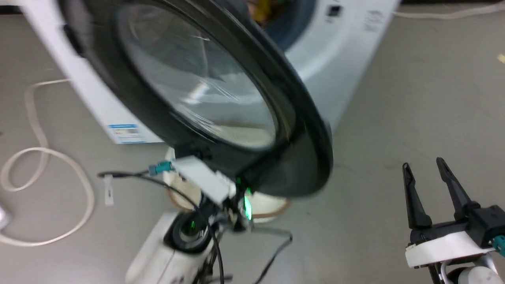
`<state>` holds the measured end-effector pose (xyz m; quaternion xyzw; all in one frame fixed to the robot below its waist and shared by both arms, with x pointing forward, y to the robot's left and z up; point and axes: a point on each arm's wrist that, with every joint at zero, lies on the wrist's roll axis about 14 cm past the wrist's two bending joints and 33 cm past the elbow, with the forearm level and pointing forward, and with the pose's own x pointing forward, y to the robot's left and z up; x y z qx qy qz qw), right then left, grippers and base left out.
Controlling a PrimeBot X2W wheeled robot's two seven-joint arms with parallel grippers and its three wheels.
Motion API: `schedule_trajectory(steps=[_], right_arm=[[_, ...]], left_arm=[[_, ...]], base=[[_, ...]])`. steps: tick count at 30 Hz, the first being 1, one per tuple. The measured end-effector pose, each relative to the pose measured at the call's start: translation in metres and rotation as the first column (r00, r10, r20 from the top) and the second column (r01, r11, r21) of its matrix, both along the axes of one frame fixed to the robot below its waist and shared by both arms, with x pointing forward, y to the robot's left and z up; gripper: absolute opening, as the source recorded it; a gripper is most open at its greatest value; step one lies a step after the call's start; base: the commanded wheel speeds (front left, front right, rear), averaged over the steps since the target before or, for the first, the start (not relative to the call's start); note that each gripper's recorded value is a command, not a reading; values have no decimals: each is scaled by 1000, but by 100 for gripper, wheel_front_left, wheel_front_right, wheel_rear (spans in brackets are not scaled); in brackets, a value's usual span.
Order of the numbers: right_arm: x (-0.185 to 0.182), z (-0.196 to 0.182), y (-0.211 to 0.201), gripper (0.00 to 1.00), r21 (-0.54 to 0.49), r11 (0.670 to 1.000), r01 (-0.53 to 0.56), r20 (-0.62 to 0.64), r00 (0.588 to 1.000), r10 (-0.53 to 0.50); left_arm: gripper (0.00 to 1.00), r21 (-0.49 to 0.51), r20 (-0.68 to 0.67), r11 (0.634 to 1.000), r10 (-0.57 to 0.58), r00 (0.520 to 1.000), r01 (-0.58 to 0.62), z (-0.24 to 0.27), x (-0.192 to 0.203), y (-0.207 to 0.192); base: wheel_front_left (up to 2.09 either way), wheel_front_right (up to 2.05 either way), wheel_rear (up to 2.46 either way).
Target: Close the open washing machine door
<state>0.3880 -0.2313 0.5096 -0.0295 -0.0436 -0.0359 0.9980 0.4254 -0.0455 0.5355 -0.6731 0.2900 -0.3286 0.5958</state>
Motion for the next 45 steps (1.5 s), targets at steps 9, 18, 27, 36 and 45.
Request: schedule_trajectory(steps=[9, 18, 27, 36, 45], right_arm=[[-29, -25, -46, 100, 22, 988, 155, -91, 984, -152], [-33, -33, -51, 100, 29, 984, 178, -119, 978, -173], [-18, -11, -26, 100, 36, 995, 88, -39, 996, -86], [-17, 13, 17, 100, 50, 998, -44, 45, 998, 42], [-13, 36, 73, 100, 46, 974, -222, 118, 969, 216]], left_arm=[[0, -5, -65, 995, 100, 993, -101, -11, 74, -60], [0, 19, -102, 981, 194, 976, -193, -16, 105, -73], [0, 82, 63, 959, 265, 962, -270, 3, 74, -28], [100, 380, 540, 705, 356, 762, -598, -5, 30, 106], [100, 415, 899, 171, 74, 432, -893, 28, -35, 196]], base=[[0, 0, 0], [0, 0, 0], [0, 0, 0], [0, 0, 0], [0, 0, 0]])
